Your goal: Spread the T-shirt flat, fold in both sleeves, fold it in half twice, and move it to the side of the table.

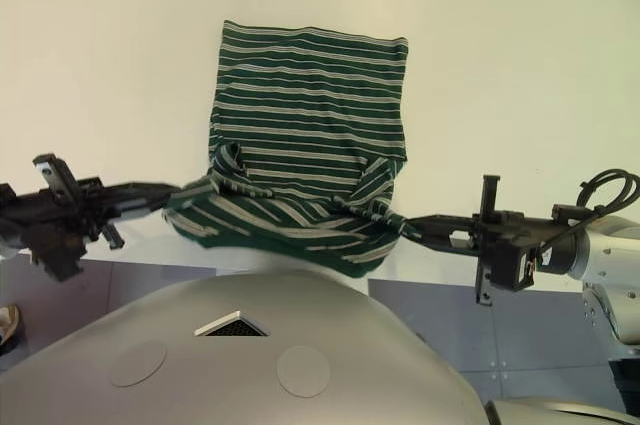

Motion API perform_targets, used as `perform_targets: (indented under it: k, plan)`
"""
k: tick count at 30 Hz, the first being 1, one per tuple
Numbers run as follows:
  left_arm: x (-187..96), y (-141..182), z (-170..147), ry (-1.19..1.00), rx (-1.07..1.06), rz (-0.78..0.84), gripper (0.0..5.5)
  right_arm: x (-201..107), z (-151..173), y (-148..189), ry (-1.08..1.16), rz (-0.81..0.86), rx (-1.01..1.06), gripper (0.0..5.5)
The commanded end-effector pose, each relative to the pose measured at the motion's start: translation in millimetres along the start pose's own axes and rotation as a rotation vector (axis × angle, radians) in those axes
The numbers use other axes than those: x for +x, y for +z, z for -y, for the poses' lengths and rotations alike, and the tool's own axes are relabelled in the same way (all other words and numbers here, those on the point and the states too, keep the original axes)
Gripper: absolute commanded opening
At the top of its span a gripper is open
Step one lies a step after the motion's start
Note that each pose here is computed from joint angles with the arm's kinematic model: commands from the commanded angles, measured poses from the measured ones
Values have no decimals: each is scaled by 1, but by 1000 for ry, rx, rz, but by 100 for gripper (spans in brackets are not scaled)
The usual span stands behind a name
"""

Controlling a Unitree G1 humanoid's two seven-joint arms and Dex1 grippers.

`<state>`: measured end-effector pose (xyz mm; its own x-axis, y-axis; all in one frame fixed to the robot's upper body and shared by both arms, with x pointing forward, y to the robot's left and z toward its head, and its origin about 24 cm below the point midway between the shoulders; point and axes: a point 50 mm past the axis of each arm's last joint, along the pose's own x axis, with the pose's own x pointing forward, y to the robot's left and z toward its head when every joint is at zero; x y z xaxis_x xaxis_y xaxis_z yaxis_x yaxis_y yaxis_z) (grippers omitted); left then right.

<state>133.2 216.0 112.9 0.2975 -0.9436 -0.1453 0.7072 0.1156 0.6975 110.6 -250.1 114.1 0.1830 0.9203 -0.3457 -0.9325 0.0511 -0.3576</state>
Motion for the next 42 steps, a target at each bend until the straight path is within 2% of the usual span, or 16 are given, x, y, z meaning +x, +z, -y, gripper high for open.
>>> perform_targets:
  k: [1,8,14,19,22,26,27,31,37,42]
  plan:
    - [12,-27,-9,2,-5,-63,0,3,29,-16,-198,-111,-64,7]
    - [39,-83,-39,157,-30,-186,0,27,92,-54,-451,-293,-193,7]
    - [64,-136,-57,279,-147,-328,0,48,130,-90,-599,-445,-228,7]
    - [95,-161,-55,275,-170,-415,0,65,134,-114,-580,-548,-263,7]
    - [112,-166,-50,280,-180,-428,0,69,131,-121,-566,-567,-259,7]
    - [129,-168,-58,367,-174,-428,0,72,132,-122,-594,-568,-263,7]
    - [132,-168,-62,386,-168,-427,0,72,133,-122,-608,-571,-261,35]
    - [136,-170,-76,453,-166,-457,69,66,145,-118,-755,-538,-219,106]
    - [133,-186,-81,493,-270,-642,168,57,171,-120,-971,-411,14,212]
    - [119,-194,-92,629,-362,-737,248,53,177,-118,-1032,-349,39,298]
